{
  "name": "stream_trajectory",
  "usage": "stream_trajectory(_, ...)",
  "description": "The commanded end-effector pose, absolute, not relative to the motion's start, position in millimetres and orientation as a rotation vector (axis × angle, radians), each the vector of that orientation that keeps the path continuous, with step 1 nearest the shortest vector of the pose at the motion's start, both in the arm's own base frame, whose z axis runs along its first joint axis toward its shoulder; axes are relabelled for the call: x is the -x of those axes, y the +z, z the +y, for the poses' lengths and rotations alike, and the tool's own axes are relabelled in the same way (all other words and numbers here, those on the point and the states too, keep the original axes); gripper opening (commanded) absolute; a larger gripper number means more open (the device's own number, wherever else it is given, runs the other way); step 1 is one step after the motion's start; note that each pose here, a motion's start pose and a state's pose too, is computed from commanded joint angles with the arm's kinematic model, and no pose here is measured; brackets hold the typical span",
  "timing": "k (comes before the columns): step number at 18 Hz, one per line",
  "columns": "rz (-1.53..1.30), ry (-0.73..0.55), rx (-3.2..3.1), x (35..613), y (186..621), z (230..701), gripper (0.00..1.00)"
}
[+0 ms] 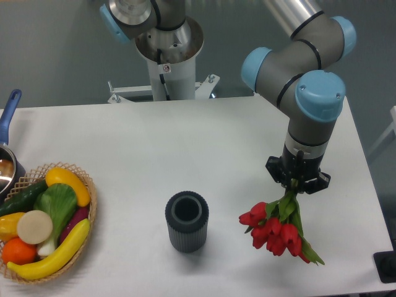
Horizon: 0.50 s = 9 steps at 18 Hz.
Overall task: Insert the flowers into the vase
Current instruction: 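Lift the red tulip bunch upward with the gripper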
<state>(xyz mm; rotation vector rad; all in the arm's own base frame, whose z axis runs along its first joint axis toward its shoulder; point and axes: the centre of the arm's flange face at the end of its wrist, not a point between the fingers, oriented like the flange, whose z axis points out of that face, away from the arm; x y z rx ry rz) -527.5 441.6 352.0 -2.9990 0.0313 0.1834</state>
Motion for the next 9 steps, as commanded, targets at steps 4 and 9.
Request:
stream_trajectory(4, 0.032, 0.203, 2.975, 528, 361, 442, 0.0)
stream_trajectory(9, 0.038, 0.203, 2.817, 527, 397, 454, 0.0)
